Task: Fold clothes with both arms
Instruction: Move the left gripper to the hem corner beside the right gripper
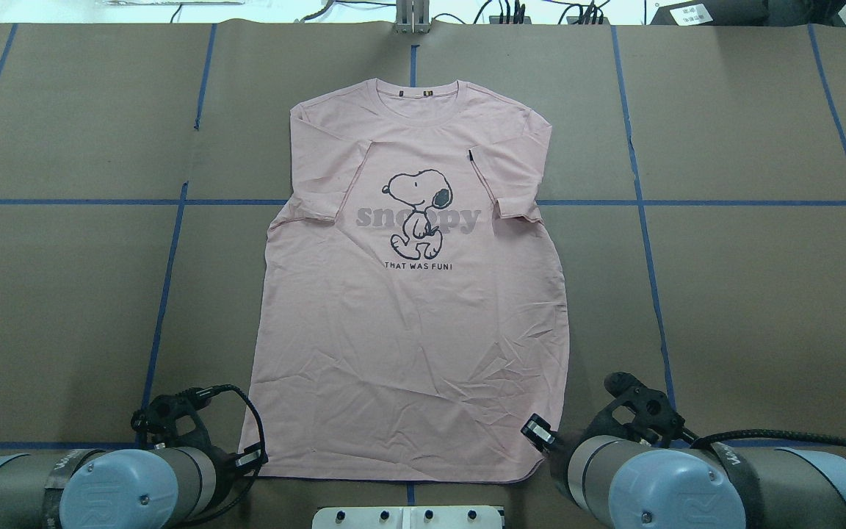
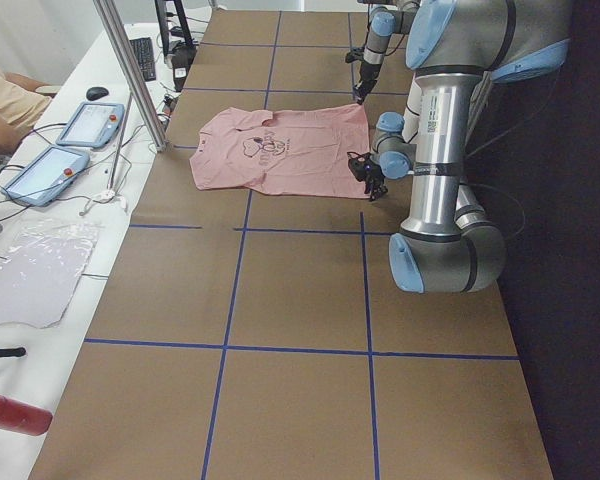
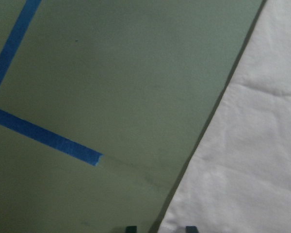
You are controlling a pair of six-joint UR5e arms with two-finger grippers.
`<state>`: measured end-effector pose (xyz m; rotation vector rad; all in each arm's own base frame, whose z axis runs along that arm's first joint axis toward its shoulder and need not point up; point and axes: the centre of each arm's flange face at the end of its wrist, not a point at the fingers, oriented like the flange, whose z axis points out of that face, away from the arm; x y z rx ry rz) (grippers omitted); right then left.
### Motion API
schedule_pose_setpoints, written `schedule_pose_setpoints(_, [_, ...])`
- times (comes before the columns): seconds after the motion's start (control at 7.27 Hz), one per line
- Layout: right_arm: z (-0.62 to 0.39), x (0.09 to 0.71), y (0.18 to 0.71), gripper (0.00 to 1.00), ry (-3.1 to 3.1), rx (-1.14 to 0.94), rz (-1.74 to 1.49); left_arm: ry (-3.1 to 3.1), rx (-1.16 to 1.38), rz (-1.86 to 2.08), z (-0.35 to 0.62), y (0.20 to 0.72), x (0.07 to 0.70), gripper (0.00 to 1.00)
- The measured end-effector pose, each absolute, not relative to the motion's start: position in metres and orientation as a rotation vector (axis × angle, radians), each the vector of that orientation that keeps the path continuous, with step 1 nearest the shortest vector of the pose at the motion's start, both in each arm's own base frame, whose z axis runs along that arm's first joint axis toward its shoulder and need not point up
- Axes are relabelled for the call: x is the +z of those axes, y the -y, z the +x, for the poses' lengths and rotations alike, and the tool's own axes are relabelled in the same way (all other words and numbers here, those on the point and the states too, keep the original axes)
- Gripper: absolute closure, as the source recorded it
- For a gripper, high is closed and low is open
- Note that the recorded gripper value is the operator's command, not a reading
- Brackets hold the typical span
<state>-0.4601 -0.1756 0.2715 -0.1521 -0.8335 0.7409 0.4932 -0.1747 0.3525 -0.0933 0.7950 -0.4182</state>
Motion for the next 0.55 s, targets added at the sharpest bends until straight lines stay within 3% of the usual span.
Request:
schedule_pose_setpoints(0.28, [-0.4595,0.2714,0.1759,1.00,0.833,0.742,-0.152,-0.795,-0.416,-0.095,0.4958,0.1739,0.3520,1.00])
schedule_pose_setpoints(0.55, [-0.4594,0.2708,0.1757,1.00,0.835,0.741,-0.153,-0.804,-0.414,-0.099,0.4971,0.1734,0.3475,1.00])
